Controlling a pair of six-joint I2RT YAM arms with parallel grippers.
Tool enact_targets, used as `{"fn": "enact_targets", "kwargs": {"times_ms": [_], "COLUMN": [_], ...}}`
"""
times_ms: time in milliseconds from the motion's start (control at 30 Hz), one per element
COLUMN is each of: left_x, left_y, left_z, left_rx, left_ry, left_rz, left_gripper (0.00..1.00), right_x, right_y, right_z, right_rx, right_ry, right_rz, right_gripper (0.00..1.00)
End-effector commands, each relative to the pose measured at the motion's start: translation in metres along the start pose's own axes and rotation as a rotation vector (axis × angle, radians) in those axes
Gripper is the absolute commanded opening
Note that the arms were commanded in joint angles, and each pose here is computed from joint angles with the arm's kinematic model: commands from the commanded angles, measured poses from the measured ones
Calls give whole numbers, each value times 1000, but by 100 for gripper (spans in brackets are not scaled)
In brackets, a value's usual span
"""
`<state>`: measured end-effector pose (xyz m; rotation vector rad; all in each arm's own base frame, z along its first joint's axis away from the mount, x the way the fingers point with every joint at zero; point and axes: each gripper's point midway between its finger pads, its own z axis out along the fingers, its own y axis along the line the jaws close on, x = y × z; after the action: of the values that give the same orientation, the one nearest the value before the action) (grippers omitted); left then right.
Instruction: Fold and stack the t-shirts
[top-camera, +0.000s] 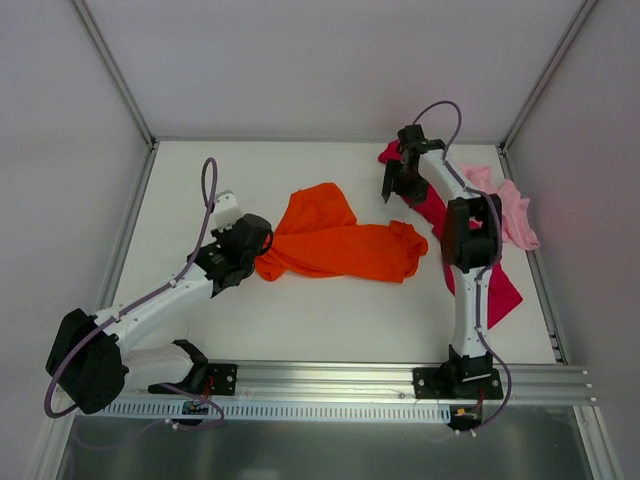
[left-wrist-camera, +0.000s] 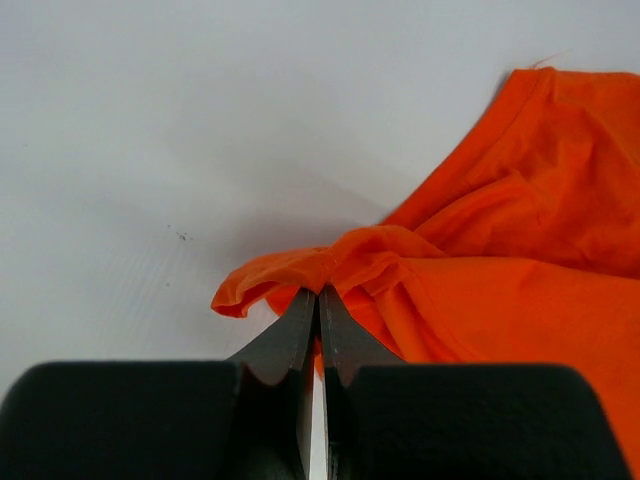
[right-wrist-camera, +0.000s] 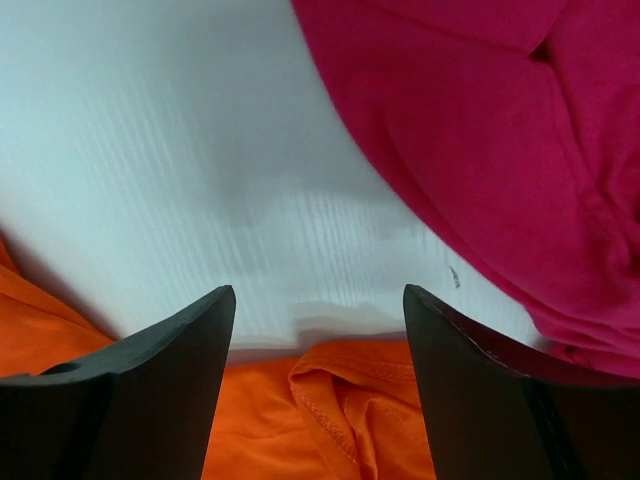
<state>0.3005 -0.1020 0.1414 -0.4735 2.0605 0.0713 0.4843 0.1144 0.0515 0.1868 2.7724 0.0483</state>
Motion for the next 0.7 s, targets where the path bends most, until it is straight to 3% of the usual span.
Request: {"fn": "enact_targets", "kwargs": {"times_ms": [0,267,433,667], "left_x": [1,3,2,0], "left_y": [-4,-9,-6,-6], "left_z": [3,-3,-5,-7], "left_rx": [28,78,73,82], "left_ry": [-1,14,10,7], "left_rz": [-19,-36,-33,-35], "left_gripper": [0,0,0,0], "right_x": [-19,-30,-33,-32], "right_y": [-5,-28,-60,-109], "right_z": [-5,8,12,10], "right_rx": [-99,-132,-20,220], "right_ry": [-10,15,9,-15], "right_rz": [43,115,121,160], "right_gripper": [74,92,99,99]}}
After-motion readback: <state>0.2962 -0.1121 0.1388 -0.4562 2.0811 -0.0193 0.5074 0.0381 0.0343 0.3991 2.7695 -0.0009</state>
